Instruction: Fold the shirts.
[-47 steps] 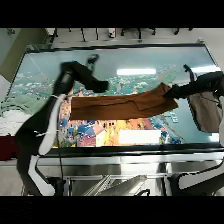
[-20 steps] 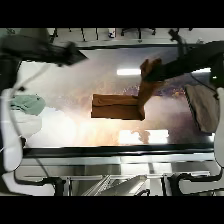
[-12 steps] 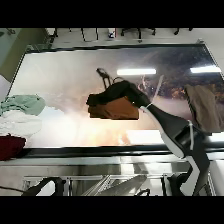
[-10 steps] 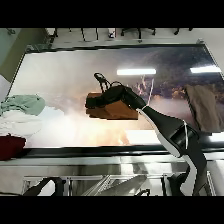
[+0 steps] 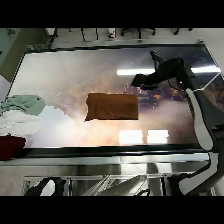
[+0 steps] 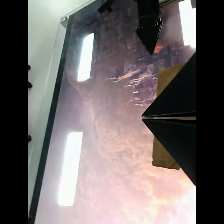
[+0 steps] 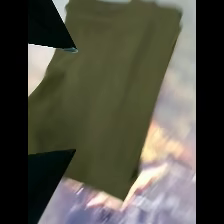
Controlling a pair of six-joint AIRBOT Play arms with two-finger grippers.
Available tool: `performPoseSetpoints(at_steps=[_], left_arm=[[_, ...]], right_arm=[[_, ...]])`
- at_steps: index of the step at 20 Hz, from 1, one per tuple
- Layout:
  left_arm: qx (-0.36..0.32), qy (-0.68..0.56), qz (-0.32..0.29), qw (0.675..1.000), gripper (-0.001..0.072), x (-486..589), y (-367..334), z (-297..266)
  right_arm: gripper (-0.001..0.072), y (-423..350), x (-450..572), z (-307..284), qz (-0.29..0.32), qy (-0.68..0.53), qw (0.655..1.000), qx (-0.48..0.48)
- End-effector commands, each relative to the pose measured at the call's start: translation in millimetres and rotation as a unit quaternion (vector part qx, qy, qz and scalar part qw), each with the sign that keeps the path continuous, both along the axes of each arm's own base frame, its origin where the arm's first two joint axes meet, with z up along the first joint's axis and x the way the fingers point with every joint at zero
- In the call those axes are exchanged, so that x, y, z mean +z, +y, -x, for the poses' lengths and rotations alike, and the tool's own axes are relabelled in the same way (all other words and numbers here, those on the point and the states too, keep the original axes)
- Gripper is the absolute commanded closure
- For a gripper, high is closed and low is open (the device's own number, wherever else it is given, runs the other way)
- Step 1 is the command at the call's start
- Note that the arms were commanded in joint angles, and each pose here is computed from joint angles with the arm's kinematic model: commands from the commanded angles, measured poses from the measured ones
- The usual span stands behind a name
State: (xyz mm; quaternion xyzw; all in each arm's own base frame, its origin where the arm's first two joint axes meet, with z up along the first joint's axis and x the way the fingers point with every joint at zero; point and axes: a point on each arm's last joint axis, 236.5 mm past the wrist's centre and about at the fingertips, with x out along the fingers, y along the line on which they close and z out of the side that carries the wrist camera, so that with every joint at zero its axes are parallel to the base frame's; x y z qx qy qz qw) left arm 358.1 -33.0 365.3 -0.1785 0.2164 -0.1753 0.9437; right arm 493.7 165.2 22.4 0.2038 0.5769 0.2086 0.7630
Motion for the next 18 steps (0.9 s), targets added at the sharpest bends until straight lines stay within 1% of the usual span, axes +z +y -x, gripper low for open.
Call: performPoseSetpoints(at_steps=[1, 2, 3, 6, 7, 14, 15, 16, 17, 18], left_arm=[[-0.001, 0.012, 0.008, 1.0, 0.0691, -9, 2, -7], [-0.001, 0.014, 0.009, 1.0, 0.0691, -10, 3, -8], [-0.001, 0.014, 0.009, 1.0, 0.0691, -10, 3, -8], [-0.002, 0.015, 0.01, 1.0, 0.0691, -10, 2, -8], [-0.002, 0.015, 0.01, 1.0, 0.0691, -10, 2, -7], [-0.007, 0.026, 0.011, 1.0, 0.0691, -14, 0, -4], [-0.007, 0.026, 0.011, 1.0, 0.0691, -14, 0, -4], [-0.007, 0.026, 0.011, 1.0, 0.0691, -14, 0, -4], [-0.007, 0.026, 0.011, 1.0, 0.0691, -14, 0, -4], [-0.007, 0.026, 0.011, 1.0, 0.0691, -14, 0, -4]], right_arm=[[0.0006, -55, -51, 31, 0.026, 0.097, 0.995, -0.026], [0.0006, -51, -67, 38, 0.019, 0.114, 0.993, -0.018], [0.0007, -39, -81, 43, -0.003, 0.128, 0.992, -0.006], [0.0007, 2, -98, 41, -0.103, 0.147, 0.984, 0.013], [0.0007, 8, -106, 41, -0.112, 0.153, 0.982, 0.015], [0.0017, 33, -139, 51, -0.106, 0.175, 0.978, 0.033], [0.0121, 40, -138, 51, -0.107, 0.171, 0.979, 0.035], [0.0485, 47, -134, 49, -0.115, 0.162, 0.979, 0.042], [0.0681, 54, -125, 43, -0.129, 0.149, 0.979, 0.045], [0.069, 58, -111, 36, -0.142, 0.135, 0.98, 0.046]])
